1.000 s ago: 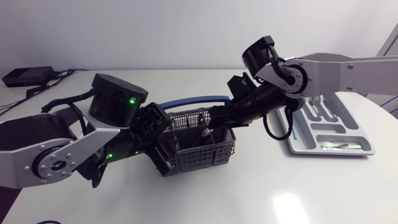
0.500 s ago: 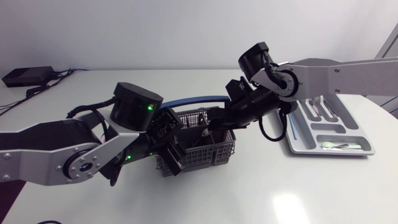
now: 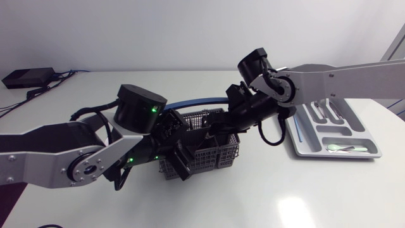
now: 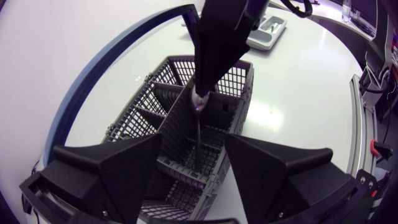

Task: Unload the cutlery basket into the drawer organizer.

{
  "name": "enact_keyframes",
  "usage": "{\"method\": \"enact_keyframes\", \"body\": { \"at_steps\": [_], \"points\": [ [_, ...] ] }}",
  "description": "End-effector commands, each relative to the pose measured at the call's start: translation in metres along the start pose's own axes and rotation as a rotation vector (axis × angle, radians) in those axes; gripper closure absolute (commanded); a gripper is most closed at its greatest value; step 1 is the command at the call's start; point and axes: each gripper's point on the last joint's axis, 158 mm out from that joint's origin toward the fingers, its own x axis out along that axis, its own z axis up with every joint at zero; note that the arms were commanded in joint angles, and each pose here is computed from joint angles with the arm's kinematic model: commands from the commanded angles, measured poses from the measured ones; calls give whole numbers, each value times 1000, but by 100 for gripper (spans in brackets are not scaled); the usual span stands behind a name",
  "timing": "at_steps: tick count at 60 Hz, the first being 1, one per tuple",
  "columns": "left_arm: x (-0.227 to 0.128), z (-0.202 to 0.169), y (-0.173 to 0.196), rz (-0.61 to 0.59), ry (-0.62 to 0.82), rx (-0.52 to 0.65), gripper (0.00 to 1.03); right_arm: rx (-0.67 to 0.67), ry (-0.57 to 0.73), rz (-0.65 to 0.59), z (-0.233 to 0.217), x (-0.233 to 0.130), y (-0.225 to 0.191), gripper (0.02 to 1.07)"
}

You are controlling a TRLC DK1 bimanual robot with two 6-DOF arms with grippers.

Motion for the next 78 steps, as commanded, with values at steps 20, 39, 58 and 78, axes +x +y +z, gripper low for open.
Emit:
{"method": "enact_keyframes", "body": {
  "at_steps": [20, 39, 58, 78],
  "points": [
    [5, -3, 1, -4, -3, -48, 32, 31, 14, 13, -8, 13, 2, 74],
    [6, -4, 0, -5, -6, -47, 32, 28, 7, 50, -6, 13, 9, 93],
    [4, -5, -1, -5, -9, -46, 32, 26, 30, 130, -10, 18, 23, 101],
    [-8, -5, 5, 10, -29, -49, 32, 17, 16, 133, -10, 13, 22, 101]
  ]
}}
